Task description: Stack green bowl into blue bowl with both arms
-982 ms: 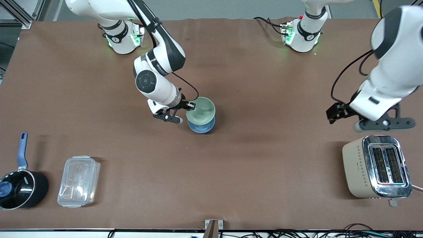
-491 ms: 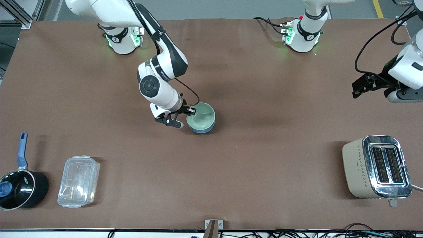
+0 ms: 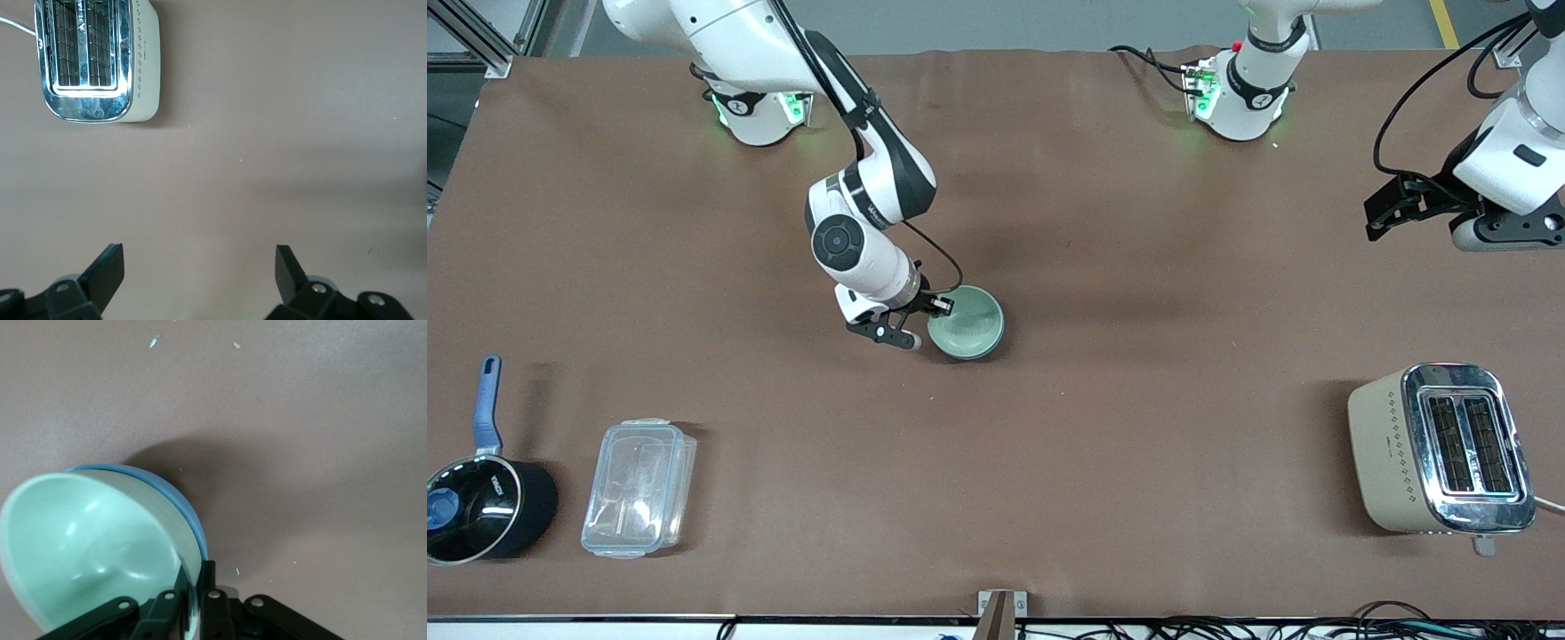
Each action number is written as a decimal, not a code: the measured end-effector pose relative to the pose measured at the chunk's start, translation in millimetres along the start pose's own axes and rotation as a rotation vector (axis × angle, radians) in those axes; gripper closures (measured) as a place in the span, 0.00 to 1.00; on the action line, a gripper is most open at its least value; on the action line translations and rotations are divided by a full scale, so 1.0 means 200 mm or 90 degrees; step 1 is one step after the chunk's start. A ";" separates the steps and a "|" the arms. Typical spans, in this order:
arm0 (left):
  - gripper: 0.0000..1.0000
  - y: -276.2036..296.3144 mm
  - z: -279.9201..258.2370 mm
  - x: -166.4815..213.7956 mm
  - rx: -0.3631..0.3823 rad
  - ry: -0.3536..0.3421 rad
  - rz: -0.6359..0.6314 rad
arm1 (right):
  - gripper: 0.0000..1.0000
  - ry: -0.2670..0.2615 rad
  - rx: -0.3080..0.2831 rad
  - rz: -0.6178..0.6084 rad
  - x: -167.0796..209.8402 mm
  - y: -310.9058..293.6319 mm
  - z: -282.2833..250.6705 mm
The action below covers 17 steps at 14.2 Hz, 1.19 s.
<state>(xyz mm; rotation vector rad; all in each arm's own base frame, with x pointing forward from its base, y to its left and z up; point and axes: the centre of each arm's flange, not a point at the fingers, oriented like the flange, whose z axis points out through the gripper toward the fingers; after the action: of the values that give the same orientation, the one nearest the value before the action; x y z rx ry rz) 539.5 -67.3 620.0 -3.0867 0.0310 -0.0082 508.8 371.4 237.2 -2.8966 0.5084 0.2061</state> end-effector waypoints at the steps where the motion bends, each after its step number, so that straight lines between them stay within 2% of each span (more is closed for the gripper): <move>1: 0.00 0.00 0.00 0.00 0.000 0.000 0.001 | 0.78 0.000 0.000 0.005 0.00 0.00 0.00; 3: 0.00 0.01 0.00 0.00 0.000 0.000 0.002 | 0.57 -0.003 0.003 0.029 0.00 -0.02 -0.03; 5: 0.00 0.02 0.00 0.00 0.000 0.001 0.005 | 0.36 -0.021 0.000 0.037 0.00 -0.07 -0.18; 7: 0.00 0.03 -0.01 -0.01 0.000 0.002 0.007 | 0.20 -0.043 -0.004 0.028 0.06 -0.03 -0.47; 8: 0.00 0.03 -0.01 -0.01 0.000 0.003 0.008 | 0.07 -0.049 0.001 0.008 0.12 0.04 -0.65; 9: 0.00 0.04 -0.01 -0.01 0.000 0.003 0.008 | 0.00 -0.056 0.008 -0.012 0.20 0.17 -0.83; 11: 0.00 0.04 -0.01 -0.01 0.000 0.003 0.009 | 0.00 -0.055 0.019 -0.036 0.38 0.51 -1.15; 14: 0.00 0.04 -0.01 -0.01 0.000 0.003 0.010 | 0.00 -0.003 -0.007 -0.053 0.59 0.98 -1.46; 17: 0.00 0.06 -0.01 -0.01 -0.019 0.001 0.010 | 0.00 0.033 -0.022 -0.083 0.71 1.31 -1.61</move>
<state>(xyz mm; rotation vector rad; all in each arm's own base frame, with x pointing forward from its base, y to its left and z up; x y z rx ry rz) 536.5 -79.6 622.0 -3.1159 0.0568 -0.0084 582.8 14.8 481.9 -2.9615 0.3263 0.1215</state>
